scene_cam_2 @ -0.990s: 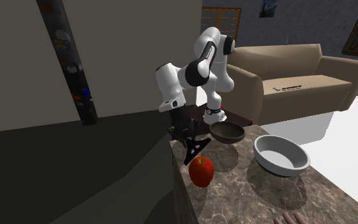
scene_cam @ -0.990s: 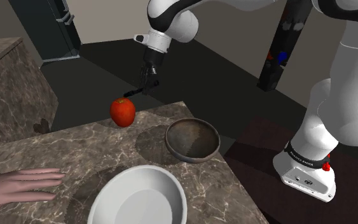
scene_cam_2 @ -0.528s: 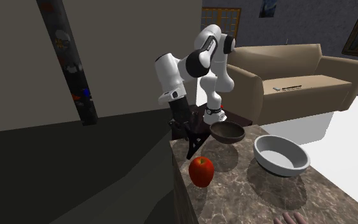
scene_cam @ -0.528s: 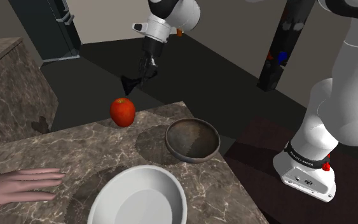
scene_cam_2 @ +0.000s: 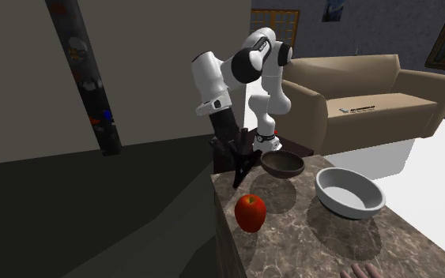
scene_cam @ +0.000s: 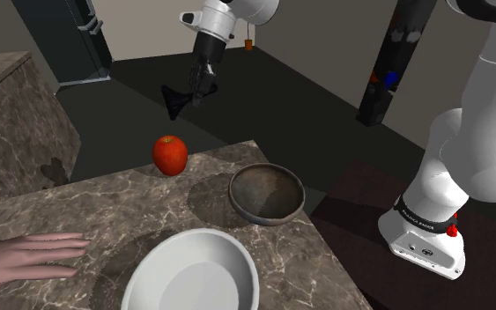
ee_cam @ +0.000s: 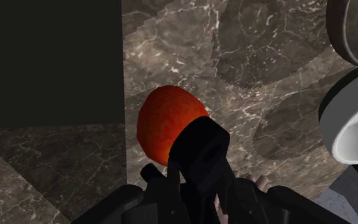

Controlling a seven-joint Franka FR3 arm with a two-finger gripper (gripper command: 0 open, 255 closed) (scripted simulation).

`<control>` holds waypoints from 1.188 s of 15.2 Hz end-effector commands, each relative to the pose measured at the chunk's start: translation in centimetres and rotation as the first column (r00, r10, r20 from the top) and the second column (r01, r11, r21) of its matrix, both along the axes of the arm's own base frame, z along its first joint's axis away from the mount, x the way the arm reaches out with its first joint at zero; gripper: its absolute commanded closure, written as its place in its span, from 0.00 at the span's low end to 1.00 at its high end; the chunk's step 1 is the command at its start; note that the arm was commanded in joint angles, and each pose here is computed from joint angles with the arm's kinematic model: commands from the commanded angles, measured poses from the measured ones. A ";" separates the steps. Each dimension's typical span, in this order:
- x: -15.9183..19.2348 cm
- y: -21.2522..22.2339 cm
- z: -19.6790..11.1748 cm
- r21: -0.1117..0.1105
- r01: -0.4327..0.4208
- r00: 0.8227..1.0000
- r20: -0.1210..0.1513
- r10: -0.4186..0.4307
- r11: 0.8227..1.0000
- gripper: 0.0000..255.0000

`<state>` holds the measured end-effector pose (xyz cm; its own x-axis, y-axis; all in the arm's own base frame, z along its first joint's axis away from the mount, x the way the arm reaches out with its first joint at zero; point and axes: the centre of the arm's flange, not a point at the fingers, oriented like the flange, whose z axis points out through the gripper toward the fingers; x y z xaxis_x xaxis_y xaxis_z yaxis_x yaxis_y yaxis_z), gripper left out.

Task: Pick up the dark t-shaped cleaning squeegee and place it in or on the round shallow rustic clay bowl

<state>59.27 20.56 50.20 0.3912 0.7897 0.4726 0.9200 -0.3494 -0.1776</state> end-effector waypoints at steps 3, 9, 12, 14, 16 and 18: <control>-2.7 0.3 0.9 0.000 0.000 1.000 0.000 0.000 1.000 1.00; -10.6 1.2 1.1 0.000 0.000 1.000 0.000 0.000 1.000 1.00; -14.5 1.6 1.3 0.000 0.000 1.000 0.000 0.000 1.000 1.00; -17.1 1.9 1.4 0.000 0.000 1.000 0.000 0.000 1.000 1.00; -19.7 2.2 1.5 0.000 0.000 1.000 0.000 0.000 1.000 1.00; -22.4 2.5 1.6 0.000 0.000 1.000 0.000 0.000 1.000 1.00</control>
<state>38.45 23.33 51.80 0.3905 0.7900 0.4727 0.9203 -0.3481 -0.1785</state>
